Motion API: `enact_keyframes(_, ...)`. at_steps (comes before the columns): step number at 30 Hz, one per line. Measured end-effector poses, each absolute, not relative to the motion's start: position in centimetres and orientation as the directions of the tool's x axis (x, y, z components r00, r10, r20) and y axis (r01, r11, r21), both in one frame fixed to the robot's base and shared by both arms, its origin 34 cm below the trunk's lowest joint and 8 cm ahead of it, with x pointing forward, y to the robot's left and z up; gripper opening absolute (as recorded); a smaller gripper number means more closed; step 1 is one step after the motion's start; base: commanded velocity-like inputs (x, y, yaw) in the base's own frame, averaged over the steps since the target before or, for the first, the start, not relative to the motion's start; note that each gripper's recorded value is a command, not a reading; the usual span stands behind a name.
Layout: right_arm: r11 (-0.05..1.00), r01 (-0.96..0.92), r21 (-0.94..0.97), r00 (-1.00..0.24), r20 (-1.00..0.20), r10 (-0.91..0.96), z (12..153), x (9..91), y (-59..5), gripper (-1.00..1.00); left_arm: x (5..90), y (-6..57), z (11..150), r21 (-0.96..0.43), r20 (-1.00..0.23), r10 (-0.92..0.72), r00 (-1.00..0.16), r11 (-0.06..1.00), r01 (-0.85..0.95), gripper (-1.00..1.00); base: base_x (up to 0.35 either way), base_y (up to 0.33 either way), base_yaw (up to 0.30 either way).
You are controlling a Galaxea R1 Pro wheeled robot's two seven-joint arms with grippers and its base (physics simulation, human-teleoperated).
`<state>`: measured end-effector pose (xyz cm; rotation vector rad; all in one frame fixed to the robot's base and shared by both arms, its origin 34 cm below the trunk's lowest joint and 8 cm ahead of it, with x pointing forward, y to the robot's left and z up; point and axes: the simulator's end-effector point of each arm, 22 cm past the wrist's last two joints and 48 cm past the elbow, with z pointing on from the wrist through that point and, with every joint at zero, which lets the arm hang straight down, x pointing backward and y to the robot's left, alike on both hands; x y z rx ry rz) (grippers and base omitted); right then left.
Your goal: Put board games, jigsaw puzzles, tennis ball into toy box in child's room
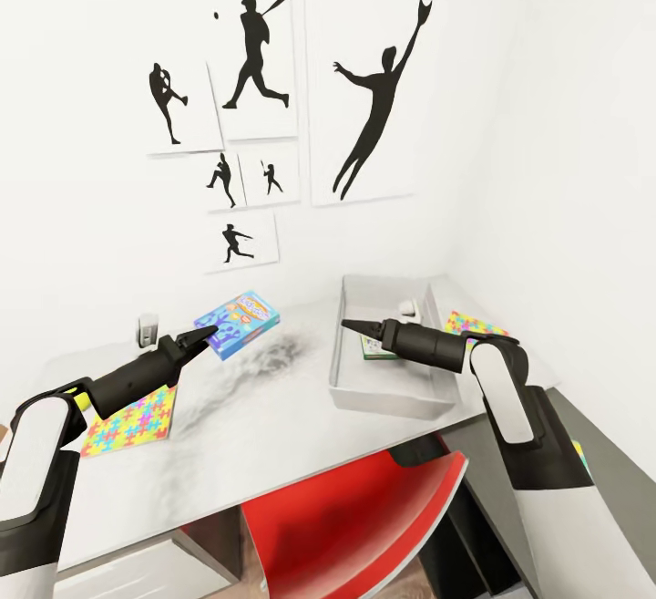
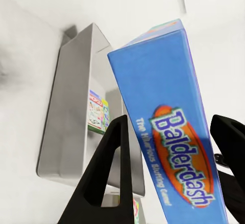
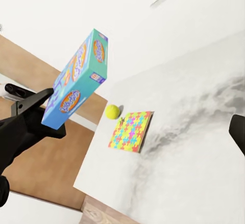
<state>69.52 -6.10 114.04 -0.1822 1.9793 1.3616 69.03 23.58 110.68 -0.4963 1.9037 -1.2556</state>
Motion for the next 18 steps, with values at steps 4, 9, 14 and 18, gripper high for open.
enact_keyframes(4, 0.433, -0.485, 0.76, -0.735, -0.622, 0.27, 113.96, 69.48, -6.15, 1.0, 69.03, 23.51, 110.67, -0.896, -0.396, -0.681, -0.616, 0.434, 0.096, -1.0, 0.001, 0.0, 0.0)
enact_keyframes(9, 0.434, -0.483, 0.76, -0.735, -0.622, 0.271, 113.9, 69.47, -6.23, 1.0, 69.03, 23.42, 110.68, -0.896, -0.396, -0.68, -0.617, 0.434, 0.097, -1.0, 0.0, 0.0, 0.0)
enact_keyframes(14, 0.433, -0.484, 0.761, -0.735, -0.622, 0.271, 113.92, 69.46, -6.23, 1.0, 69.03, 23.34, 110.67, -0.896, -0.396, -0.68, -0.618, 0.433, 0.097, -1.0, 0.0, 0.0, 0.0)
enact_keyframes(18, 0.433, -0.485, 0.76, -0.733, -0.623, 0.272, 114.01, 69.46, -6.25, 1.0, 69.06, 23.27, 110.71, -0.896, -0.396, -0.679, -0.618, 0.433, 0.098, -1.0, 0.0, 0.0, 0.0)
